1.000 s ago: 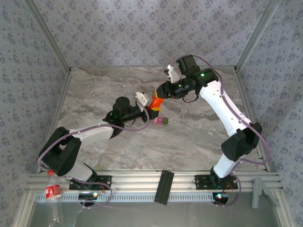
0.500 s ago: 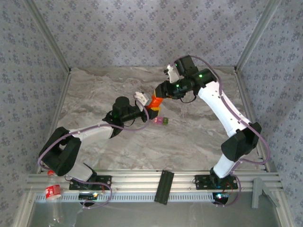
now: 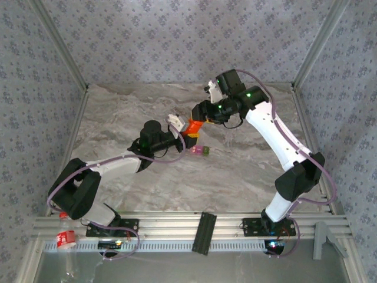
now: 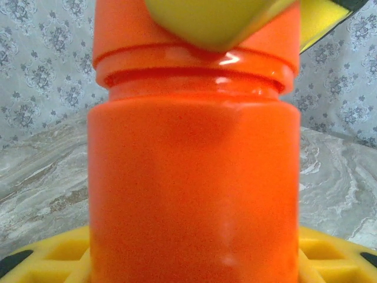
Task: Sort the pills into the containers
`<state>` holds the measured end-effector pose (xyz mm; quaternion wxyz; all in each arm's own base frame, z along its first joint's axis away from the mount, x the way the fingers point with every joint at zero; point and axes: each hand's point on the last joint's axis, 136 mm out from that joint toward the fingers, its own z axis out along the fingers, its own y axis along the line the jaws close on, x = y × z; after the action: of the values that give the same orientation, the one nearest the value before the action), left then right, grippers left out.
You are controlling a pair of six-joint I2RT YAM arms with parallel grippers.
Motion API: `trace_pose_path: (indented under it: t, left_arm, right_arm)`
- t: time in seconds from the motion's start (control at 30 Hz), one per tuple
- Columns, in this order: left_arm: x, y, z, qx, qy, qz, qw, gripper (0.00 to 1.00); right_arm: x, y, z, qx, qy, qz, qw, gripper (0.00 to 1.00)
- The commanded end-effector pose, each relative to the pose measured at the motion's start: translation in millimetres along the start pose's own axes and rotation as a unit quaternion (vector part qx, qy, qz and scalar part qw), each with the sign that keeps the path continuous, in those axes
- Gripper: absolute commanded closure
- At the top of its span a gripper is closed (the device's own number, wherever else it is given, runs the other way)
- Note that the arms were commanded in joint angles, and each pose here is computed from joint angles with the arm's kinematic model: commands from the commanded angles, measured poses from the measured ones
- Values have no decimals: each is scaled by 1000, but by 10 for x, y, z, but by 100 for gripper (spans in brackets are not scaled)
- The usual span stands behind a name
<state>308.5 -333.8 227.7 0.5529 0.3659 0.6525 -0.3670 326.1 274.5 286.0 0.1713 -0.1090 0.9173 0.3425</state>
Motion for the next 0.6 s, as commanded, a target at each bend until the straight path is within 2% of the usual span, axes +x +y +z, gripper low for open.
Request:
trace_pose_path:
  t: [0.0,0.4,0.57]
  left_arm:
    - [-421,-20,11,-1,-60,21,998,100]
    - [-419,-7,22,-4,-63,21,998,100]
    - [-457,16,12,-11,-68,24,997,100]
  right_arm:
    - [53,231,-103,-45,10,1,999,39]
    - [22,258,-289,-55,-9,-8,998,14]
    - [64,177,-404,-48,-19,-6,999,10]
